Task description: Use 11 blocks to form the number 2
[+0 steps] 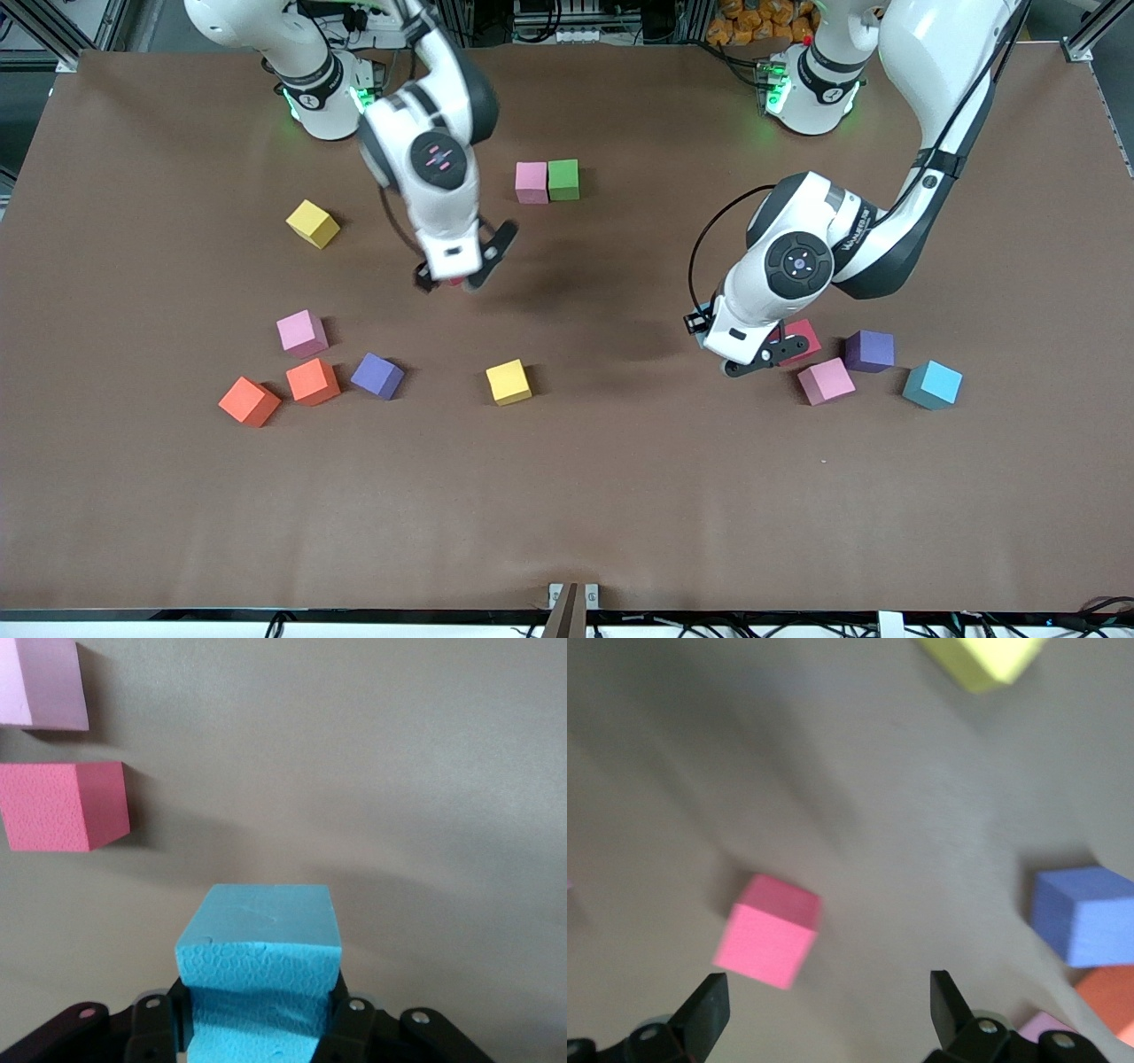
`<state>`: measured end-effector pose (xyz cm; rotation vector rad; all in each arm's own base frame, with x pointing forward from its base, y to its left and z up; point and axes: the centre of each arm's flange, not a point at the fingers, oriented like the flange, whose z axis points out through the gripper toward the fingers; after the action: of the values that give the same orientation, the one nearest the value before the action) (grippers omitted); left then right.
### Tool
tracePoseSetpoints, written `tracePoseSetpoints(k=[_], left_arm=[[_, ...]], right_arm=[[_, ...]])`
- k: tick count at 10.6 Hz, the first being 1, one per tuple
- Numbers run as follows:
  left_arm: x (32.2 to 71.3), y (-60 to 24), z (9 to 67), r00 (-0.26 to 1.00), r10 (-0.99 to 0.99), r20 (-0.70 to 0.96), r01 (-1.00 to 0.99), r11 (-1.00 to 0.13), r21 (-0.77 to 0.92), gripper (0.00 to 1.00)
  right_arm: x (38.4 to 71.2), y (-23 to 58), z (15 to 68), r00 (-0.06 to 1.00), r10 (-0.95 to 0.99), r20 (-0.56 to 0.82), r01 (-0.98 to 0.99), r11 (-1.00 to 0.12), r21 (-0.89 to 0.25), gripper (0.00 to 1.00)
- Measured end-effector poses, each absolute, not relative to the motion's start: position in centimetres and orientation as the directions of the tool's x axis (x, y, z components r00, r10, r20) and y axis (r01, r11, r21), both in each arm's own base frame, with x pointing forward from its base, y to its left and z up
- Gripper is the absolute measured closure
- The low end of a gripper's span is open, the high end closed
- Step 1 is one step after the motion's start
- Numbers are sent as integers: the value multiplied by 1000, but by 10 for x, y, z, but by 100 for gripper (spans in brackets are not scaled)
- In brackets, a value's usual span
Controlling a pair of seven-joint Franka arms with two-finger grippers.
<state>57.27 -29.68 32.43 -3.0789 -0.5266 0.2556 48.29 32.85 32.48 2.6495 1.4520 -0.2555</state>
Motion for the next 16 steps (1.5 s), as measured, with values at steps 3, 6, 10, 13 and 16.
tracePoseSetpoints(k=[3,6,10,13,16], left_arm=[[570,-302,324,927,340,-159,338,-940,-39,44],[570,-302,324,926,343,-159,341,-939,-40,44],[552,-331,318,880,448,-160,441,-894,-74,44],[528,-364,295,805,568,-170,552,-823,-134,44],[518,-366,283,699,698,-157,674,-716,-181,44]], right_arm=[[487,313,293,601,773,-204,785,-619,-34,0],[461,297,239,679,710,-188,704,-702,-112,0],[424,310,214,703,690,-174,674,-724,-147,0],[408,317,206,707,688,-164,672,-725,-149,0],[402,303,193,722,676,-152,664,-737,-126,0]])
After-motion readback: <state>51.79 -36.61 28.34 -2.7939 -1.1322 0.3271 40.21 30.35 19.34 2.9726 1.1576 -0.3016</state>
